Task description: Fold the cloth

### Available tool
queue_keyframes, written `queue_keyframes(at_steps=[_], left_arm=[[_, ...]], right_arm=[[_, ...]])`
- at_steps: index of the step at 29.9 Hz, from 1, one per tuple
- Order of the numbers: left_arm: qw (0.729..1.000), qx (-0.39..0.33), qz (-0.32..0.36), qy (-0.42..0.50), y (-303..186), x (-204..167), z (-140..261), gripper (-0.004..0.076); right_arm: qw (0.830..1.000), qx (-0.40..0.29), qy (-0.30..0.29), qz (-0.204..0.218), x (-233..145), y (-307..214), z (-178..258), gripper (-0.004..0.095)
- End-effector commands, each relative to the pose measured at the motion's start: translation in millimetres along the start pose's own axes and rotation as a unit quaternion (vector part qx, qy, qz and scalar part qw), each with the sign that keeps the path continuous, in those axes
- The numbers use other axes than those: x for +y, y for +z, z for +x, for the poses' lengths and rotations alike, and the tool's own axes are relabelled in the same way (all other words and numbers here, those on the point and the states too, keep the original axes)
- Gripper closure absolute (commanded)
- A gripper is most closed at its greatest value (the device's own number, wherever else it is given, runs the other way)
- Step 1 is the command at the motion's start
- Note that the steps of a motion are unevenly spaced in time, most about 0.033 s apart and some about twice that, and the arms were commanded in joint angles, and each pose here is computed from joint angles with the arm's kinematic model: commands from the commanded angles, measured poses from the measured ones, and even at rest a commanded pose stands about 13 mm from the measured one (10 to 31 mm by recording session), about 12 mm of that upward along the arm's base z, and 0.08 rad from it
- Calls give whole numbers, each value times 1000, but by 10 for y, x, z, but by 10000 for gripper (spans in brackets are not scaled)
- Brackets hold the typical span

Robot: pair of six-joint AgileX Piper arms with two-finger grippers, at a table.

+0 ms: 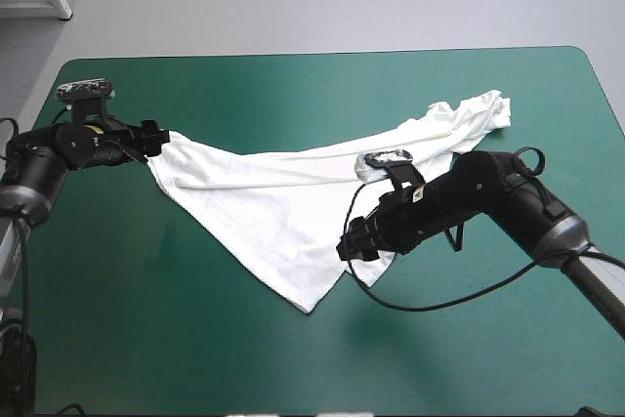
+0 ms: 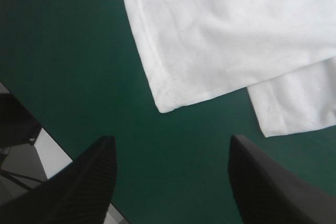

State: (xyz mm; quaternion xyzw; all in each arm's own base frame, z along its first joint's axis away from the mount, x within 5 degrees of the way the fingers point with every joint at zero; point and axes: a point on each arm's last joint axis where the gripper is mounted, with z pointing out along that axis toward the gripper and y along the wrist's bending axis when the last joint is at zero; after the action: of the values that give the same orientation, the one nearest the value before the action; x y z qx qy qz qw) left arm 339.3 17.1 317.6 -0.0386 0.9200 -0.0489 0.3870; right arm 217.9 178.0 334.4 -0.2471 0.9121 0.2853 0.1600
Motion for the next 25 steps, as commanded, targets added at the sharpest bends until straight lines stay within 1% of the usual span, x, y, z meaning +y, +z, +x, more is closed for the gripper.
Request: queue_keyframes(at_steps=[1, 5, 6, 8, 10, 15, 19, 21, 23, 25], left_arm=[[998, -61, 1, -16, 145, 14, -226, 129], [999, -44, -2, -22, 515, 59, -278, 129], [999, -40, -3, -25, 596, 69, -295, 129], [999, -36, -5, -25, 735, 86, -321, 135], [999, -37, -7, -25, 864, 105, -343, 149], [998, -46, -13, -28, 1137, 150, -337, 162], [999, -22, -15, -28, 1325, 178, -240, 167], [999, -3, -16, -28, 1422, 192, -169, 190], [999, 15, -15, -29, 1508, 203, -100, 248], [999, 31, -15, -30, 1573, 211, -42, 353]], right_arm=[[998, -38, -49, 14, 258, -57, 22, 326], [991, -30, -90, 92, 440, 74, 122, 326], [987, -29, -105, 118, 473, 108, 144, 326], [982, -22, -122, 143, 554, 172, 193, 326], [979, -15, -135, 153, 642, 246, 243, 326], [979, 17, -137, 151, 754, 473, 317, 327], [978, 38, -135, 156, 758, 631, 335, 326], [976, 48, -136, 160, 741, 709, 335, 326], [975, 53, -138, 163, 728, 779, 329, 326], [974, 58, -142, 165, 717, 856, 323, 326]])
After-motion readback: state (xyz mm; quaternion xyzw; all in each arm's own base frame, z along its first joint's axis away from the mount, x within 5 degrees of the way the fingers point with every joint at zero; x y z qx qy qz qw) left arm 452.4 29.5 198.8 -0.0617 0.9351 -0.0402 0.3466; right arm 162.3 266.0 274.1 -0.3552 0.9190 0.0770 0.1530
